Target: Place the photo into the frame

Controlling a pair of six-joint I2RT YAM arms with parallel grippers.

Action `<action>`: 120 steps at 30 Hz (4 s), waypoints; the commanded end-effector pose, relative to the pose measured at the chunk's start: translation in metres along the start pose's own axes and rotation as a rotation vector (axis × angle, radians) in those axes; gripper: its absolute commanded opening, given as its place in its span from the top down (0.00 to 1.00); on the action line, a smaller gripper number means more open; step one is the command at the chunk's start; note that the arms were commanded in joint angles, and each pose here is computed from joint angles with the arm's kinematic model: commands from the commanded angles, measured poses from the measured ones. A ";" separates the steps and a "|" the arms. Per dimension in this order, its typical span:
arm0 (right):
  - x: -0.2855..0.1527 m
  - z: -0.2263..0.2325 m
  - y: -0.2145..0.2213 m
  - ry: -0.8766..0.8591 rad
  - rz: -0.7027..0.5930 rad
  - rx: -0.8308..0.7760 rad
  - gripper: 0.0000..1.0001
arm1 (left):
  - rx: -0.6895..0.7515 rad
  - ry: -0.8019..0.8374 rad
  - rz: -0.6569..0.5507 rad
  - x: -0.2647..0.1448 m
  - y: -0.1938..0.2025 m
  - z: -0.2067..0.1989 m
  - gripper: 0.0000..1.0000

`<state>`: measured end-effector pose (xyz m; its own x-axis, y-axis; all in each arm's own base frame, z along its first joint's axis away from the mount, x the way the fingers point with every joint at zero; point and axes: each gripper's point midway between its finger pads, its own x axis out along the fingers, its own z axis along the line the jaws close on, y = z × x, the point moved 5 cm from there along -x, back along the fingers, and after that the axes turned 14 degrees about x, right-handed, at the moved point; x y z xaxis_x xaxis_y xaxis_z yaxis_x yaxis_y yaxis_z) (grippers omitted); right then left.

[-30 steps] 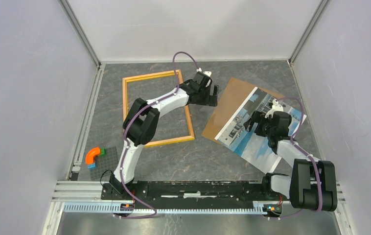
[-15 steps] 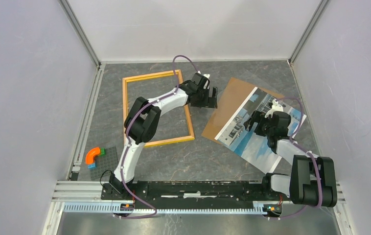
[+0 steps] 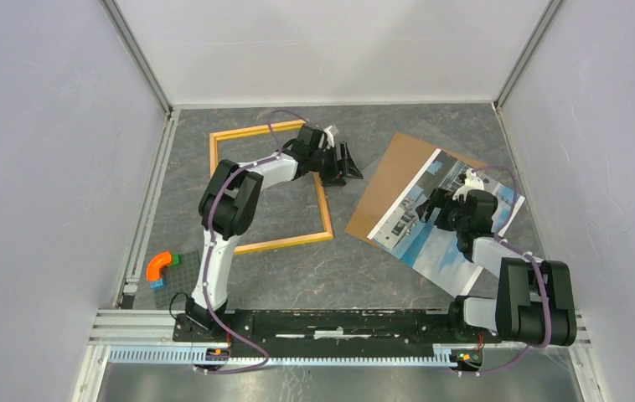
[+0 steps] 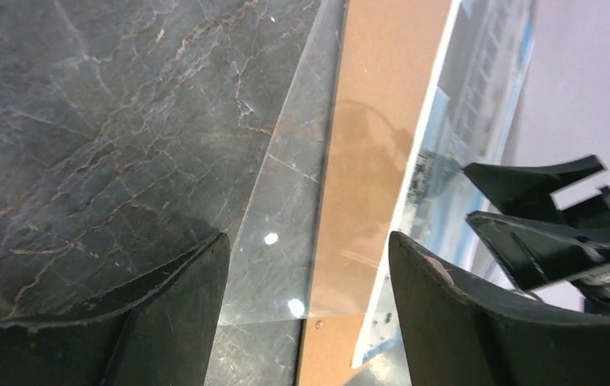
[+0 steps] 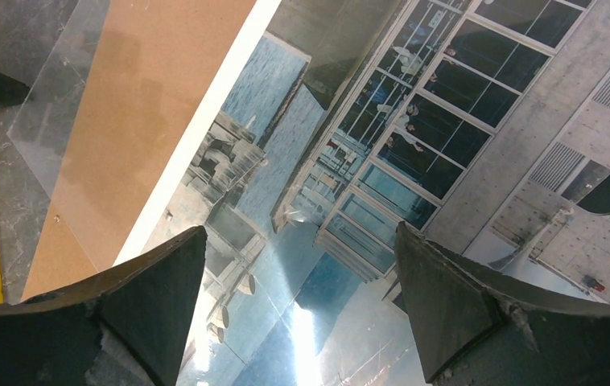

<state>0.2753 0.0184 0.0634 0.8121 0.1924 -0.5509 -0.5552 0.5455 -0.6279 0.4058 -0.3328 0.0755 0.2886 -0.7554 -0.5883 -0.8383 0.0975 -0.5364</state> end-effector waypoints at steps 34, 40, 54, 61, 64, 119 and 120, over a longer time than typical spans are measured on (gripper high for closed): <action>-0.007 -0.004 0.014 0.014 0.064 0.002 0.05 | -0.062 0.183 0.047 0.007 0.014 -0.045 0.89; -0.011 -0.001 0.007 0.029 0.065 -0.002 0.02 | 0.005 0.049 0.077 -0.012 0.005 -0.048 0.98; -0.044 -0.004 -0.023 0.157 -0.093 -0.141 0.02 | 0.125 -0.207 0.029 -0.082 0.010 -0.052 0.98; -0.052 -0.004 -0.028 0.172 -0.146 -0.157 0.02 | 0.177 -0.258 -0.029 -0.117 0.010 -0.049 0.98; -0.052 -0.005 -0.026 0.169 -0.142 -0.153 0.02 | 0.160 -0.255 -0.075 -0.138 0.006 -0.044 0.98; 0.057 0.216 0.079 -0.711 0.509 0.193 0.12 | -0.430 -0.575 -0.098 -0.276 0.120 0.109 0.88; 0.059 0.216 0.081 -0.702 0.506 0.191 0.12 | -0.430 -0.579 -0.099 -0.276 0.121 0.109 0.85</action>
<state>0.3075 0.2310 0.0789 0.4423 0.8329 -0.3327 -0.8945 0.3827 -0.2311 0.2723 -0.0464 0.1016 0.4625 -0.2840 -0.8399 -0.8665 -0.3454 -0.3603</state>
